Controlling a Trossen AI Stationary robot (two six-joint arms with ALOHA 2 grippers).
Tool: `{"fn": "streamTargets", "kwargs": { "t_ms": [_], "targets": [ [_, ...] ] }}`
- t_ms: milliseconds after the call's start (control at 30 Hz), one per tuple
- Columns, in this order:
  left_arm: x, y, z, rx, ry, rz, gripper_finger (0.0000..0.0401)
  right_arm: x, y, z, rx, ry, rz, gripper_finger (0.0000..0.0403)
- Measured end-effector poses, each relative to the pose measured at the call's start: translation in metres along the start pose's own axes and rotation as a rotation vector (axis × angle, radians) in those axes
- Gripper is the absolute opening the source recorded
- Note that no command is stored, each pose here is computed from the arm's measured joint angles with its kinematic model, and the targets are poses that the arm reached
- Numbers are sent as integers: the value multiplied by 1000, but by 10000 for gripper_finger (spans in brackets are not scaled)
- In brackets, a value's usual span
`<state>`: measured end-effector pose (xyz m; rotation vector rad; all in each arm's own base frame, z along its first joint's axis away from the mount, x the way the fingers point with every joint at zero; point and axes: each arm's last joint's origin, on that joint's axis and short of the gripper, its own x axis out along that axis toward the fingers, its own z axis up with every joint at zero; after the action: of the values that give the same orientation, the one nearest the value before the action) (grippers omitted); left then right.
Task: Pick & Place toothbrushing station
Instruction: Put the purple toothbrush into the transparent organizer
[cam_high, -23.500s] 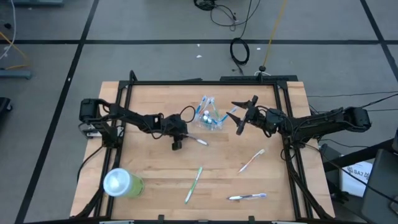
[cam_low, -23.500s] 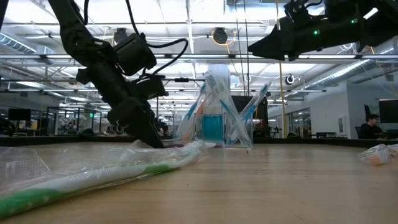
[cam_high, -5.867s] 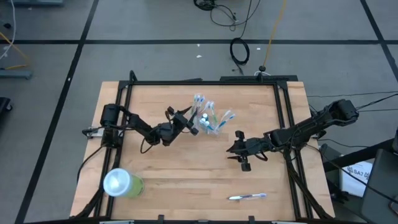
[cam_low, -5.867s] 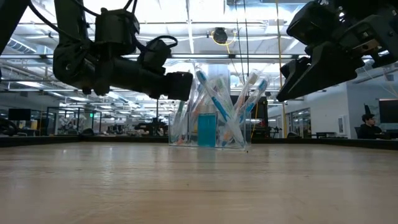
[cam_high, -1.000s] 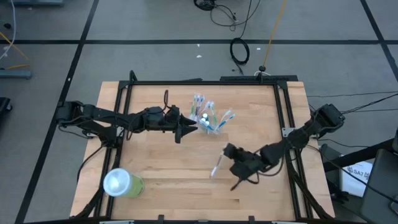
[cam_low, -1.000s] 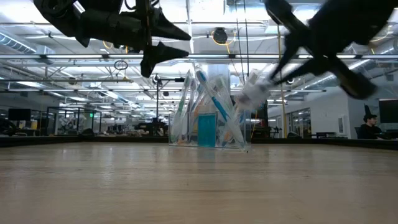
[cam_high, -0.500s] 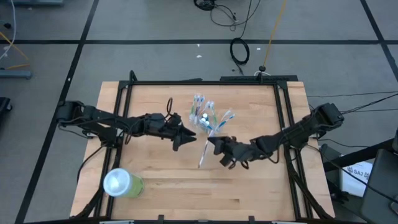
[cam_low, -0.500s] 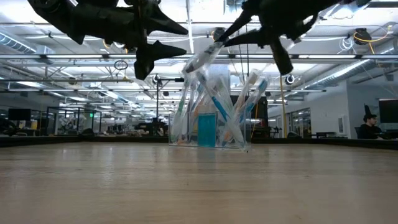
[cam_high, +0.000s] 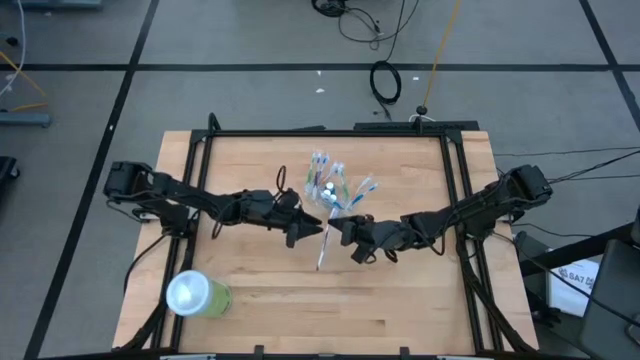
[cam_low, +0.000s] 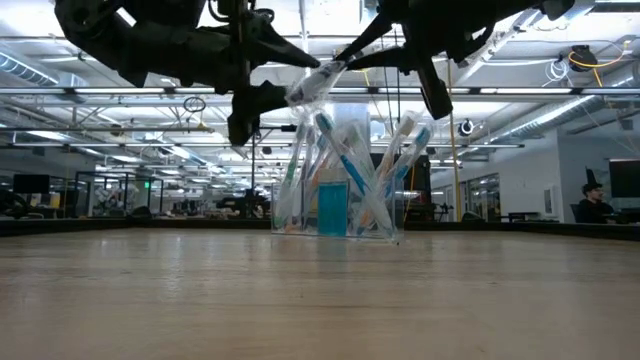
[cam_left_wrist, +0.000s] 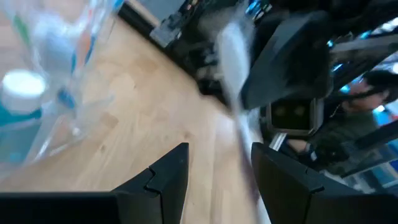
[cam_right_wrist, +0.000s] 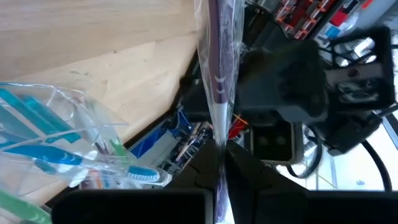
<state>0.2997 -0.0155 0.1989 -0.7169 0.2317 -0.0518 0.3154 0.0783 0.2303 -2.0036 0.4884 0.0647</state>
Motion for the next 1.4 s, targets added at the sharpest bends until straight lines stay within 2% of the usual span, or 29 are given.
{"fn": "streamTargets", "kwargs": {
  "t_ms": [400, 600, 733, 1067, 1167, 1400],
  "targets": [
    [2, -4, 4, 22, -44, -41, 182, 6, 3, -8, -18, 1, 5, 9],
    [5, -10, 11, 85, -56, -49, 182, 12, 0, -20, 0, -6, -56, 9],
    [6, -10, 12, 96, -44, -39, 181, 12, -4, -23, 22, 11, -99, 9],
    [6, -8, 10, 119, -27, -16, 180, 12, -3, -22, 20, 7, -93, 9],
    [6, -8, 10, 122, -26, -17, 162, 12, -3, -22, 20, 7, -93, 9],
    [6, -9, 10, 144, -25, -22, 88, 12, -3, -22, 24, 6, -88, 9]
  ]
}}
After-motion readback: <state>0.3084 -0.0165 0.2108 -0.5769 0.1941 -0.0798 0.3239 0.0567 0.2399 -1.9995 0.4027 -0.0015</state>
